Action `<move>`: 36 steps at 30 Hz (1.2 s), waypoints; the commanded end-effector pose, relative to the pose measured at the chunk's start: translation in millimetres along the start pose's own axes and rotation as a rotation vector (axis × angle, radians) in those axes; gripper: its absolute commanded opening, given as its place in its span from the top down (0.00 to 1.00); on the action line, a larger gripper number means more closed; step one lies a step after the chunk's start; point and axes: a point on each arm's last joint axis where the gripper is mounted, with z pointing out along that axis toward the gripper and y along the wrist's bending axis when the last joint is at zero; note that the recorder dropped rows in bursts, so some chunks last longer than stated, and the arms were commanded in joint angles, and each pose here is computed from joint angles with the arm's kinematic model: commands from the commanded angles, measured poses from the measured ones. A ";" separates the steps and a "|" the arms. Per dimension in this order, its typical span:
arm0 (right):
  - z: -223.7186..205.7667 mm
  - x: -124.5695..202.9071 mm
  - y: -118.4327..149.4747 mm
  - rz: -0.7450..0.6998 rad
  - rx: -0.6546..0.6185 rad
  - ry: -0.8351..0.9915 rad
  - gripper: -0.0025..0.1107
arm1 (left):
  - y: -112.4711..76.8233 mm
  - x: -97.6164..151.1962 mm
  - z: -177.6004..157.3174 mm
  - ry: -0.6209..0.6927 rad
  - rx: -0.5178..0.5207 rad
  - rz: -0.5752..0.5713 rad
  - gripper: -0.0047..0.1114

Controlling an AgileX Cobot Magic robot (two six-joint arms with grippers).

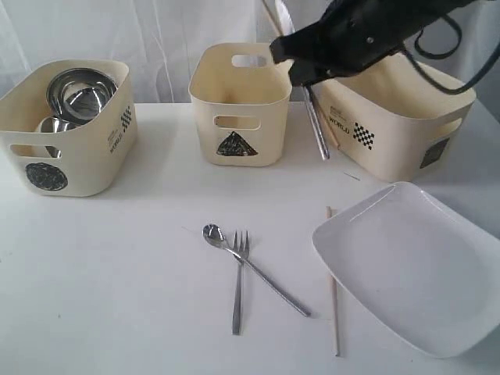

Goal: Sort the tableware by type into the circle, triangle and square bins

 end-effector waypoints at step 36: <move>156.9 -78.1 -84.4 -0.035 -0.118 -0.681 0.98 | -0.3 1.9 0.5 0.005 0.007 0.004 0.96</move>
